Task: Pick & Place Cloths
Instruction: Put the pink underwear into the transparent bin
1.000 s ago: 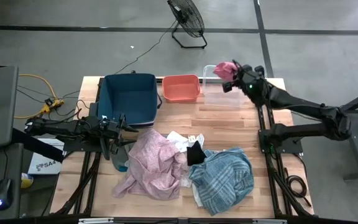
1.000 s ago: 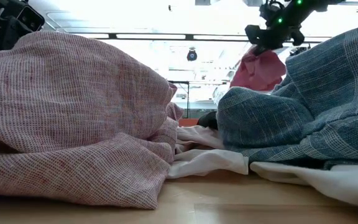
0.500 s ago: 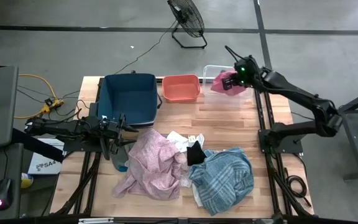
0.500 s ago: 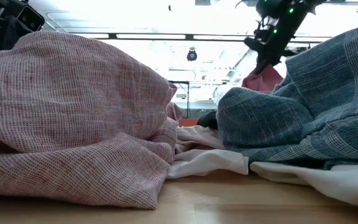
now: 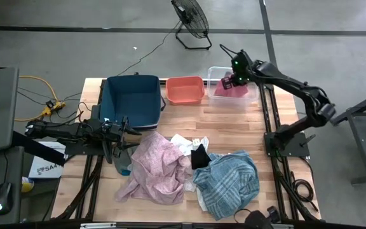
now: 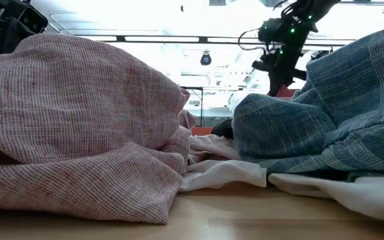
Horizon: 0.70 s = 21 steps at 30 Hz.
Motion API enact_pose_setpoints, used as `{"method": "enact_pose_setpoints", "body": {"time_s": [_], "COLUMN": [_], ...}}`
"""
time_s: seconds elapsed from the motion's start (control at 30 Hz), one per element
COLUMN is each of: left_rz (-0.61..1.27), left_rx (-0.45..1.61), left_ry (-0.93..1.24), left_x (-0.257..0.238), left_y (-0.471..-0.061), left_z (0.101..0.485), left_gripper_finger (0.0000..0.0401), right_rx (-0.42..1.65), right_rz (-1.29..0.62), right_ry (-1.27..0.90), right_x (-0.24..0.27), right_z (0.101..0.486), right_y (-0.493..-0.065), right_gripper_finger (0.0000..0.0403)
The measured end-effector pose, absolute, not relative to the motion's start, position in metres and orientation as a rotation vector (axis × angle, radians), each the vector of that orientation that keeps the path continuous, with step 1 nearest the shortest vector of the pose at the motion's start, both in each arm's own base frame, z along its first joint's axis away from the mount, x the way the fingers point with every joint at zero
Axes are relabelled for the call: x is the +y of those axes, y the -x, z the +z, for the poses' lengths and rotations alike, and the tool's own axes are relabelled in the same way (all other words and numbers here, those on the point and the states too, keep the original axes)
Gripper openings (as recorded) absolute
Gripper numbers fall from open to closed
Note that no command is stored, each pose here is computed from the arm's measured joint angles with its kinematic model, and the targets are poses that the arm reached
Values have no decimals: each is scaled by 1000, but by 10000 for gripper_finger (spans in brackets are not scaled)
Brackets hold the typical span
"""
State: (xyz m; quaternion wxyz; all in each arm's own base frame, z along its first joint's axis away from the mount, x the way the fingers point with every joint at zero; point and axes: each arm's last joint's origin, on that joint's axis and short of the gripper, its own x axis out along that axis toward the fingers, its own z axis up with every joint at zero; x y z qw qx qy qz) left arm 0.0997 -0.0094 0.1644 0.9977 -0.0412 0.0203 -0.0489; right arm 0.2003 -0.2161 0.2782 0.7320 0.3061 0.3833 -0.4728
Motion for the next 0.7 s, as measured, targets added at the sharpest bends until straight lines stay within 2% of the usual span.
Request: {"method": "enact_pose_setpoints", "body": {"time_s": [0.2,0.4,0.57,0.7], "left_rz": [-98,-98,-98,-98], "left_rx": [41,40,41,41], "left_ry": [82,82,82,82], "left_x": [-9,-9,-9,-9], "left_y": [-100,-100,-100,-100], "left_z": [164,165,165,165], "left_gripper_finger": [207,207,207,207], "right_rx": [964,996,998,1007], "right_rz": [-1019,-1014,-1014,-998], "right_ry": [-726,-736,-736,-725], "right_x": [-223,-227,-227,-226], "right_z": [255,244,244,244], "right_y": [-206,-210,-210,-210], "right_gripper_finger": [5,11,41,79]}}
